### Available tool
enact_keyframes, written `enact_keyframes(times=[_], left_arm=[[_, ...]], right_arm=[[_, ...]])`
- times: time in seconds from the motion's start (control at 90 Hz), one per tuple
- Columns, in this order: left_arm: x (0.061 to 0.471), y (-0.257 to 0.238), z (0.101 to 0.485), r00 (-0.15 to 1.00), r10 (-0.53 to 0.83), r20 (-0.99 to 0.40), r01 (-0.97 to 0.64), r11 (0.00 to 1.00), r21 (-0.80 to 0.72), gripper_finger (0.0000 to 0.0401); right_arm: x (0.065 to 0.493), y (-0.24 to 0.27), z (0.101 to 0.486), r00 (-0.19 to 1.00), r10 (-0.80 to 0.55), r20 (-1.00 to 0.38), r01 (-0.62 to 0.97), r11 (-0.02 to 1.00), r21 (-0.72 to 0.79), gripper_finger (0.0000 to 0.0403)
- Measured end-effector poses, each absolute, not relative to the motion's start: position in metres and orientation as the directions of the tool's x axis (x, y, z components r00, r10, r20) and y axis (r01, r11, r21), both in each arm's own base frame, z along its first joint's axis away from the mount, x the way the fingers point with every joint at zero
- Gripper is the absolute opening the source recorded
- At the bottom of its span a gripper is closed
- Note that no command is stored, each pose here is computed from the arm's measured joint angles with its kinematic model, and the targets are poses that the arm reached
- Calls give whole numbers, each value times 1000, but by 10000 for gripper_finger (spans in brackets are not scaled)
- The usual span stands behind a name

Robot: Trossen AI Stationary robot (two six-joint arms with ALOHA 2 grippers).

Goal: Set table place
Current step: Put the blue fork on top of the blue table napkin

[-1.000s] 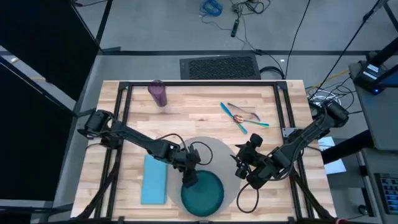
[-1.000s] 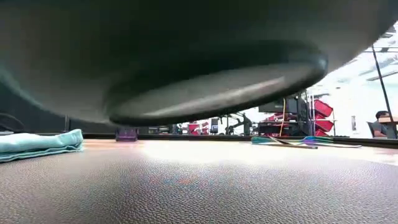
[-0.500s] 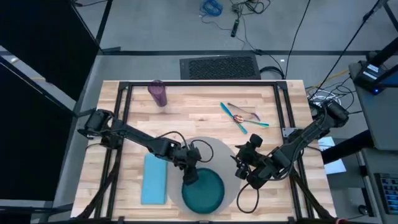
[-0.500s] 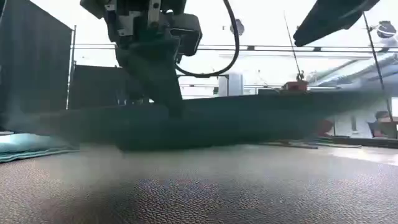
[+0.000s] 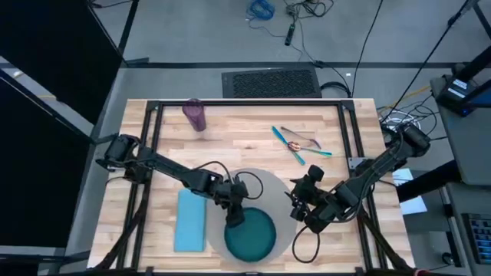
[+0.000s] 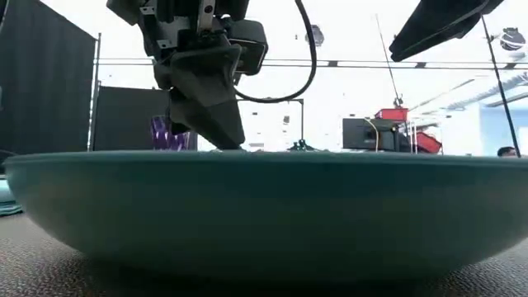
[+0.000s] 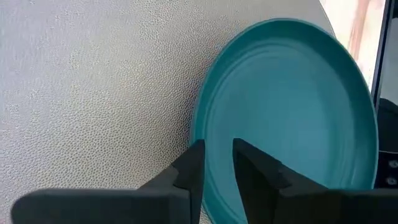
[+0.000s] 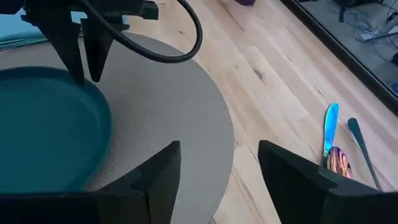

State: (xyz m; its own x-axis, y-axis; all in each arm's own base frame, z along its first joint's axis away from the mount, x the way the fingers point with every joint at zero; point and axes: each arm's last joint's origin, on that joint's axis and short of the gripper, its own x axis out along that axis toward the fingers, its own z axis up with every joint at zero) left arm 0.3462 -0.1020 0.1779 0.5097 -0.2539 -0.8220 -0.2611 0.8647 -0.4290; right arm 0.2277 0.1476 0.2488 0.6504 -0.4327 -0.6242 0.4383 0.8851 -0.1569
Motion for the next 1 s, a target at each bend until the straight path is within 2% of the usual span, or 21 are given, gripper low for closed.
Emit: enact_keyframes(times=[0.222, 0.444, 0.578, 0.767, 0.878, 1.0], left_arm=[[346, -86, 179, 487, -251, -837, -302, 850, -431, 67], [345, -53, 216, 595, -184, -783, -191, 913, -359, 67], [333, -25, 258, 649, -36, -760, -206, 953, -222, 67], [281, -2, 314, 600, 256, -758, -370, 929, 21, 67], [246, -1, 331, 566, 351, -745, -477, 877, 51, 67], [224, -4, 328, 537, 385, -750, -565, 825, 19, 67]], right_arm=[[228, 147, 250, 664, -473, -580, 423, 876, -230, 201], [235, 132, 254, 649, -577, -497, 442, 817, -371, 201], [246, 105, 256, 585, -584, -563, 436, 812, -388, 201], [256, 55, 262, 486, -585, -649, 399, 809, -431, 201], [256, 23, 265, 443, -481, -757, 360, 868, -342, 201], [253, -12, 265, 381, -383, -841, 368, 898, -242, 201]])
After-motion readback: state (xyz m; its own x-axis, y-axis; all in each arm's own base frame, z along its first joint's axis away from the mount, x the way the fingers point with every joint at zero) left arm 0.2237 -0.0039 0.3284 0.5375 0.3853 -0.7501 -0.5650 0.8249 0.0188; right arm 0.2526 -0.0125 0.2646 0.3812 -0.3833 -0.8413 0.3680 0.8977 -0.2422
